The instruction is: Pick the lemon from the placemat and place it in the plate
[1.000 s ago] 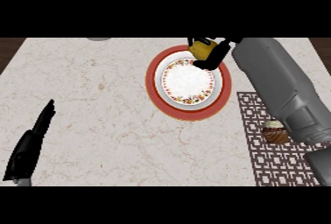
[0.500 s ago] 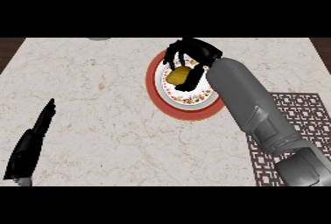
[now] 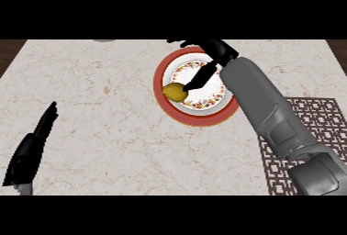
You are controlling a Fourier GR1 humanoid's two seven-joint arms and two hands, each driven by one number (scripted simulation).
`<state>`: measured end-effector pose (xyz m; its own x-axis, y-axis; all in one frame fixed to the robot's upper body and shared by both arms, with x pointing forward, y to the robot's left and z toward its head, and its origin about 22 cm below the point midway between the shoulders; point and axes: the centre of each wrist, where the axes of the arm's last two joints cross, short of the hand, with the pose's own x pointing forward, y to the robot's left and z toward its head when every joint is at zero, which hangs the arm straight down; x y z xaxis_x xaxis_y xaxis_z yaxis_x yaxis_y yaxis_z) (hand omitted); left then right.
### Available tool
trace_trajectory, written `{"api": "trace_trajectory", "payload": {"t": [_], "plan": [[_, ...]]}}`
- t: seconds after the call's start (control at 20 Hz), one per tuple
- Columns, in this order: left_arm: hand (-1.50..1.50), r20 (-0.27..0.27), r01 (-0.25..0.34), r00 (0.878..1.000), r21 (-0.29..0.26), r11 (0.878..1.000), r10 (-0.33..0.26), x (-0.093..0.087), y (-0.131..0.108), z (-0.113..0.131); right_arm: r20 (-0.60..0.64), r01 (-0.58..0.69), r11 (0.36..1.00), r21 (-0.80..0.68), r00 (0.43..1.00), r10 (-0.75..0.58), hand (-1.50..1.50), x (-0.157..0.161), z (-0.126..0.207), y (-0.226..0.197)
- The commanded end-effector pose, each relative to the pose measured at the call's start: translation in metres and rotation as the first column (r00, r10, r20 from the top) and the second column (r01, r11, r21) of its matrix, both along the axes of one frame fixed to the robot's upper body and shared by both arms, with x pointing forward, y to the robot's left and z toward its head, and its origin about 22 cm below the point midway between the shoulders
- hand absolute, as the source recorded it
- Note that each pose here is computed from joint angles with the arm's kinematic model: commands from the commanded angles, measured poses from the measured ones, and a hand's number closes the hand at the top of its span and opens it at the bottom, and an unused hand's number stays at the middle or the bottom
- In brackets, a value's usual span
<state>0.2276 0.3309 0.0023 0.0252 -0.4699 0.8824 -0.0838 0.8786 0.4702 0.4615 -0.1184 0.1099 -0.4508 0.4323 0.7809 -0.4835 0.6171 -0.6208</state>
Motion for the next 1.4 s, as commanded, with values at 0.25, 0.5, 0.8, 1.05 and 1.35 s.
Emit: {"api": "trace_trajectory", "payload": {"t": [0.25, 0.5, 0.8, 1.05, 1.35], "plan": [[0.00, 0.010, 0.006, 1.000, -0.002, 1.000, -0.006, -0.006, 0.002, -0.010, -0.106, 0.260, 0.927, 0.271, 0.965, -0.240, -1.50, 0.014, 0.028, -0.075], [0.00, 0.024, 0.030, 0.999, -0.014, 0.999, -0.030, 0.001, -0.009, -0.003, -0.155, 0.258, 0.868, 0.424, 0.965, -0.212, -1.50, 0.008, 0.030, -0.155], [0.00, 0.026, 0.057, 0.998, -0.009, 0.998, -0.057, 0.010, -0.009, -0.001, -0.108, 0.227, 0.848, 0.478, 0.974, -0.200, -1.50, -0.004, 0.027, -0.204], [0.00, 0.027, 0.062, 0.998, -0.014, 0.998, -0.062, 0.018, -0.024, 0.002, -0.076, 0.224, 0.866, 0.448, 0.974, -0.212, -1.50, -0.014, 0.025, -0.231], [0.00, 0.042, 0.083, 0.996, 0.012, 0.996, -0.084, 0.021, -0.015, 0.010, -0.063, 0.242, 0.856, 0.456, 0.969, -0.240, -1.50, -0.021, 0.032, -0.256]]}}
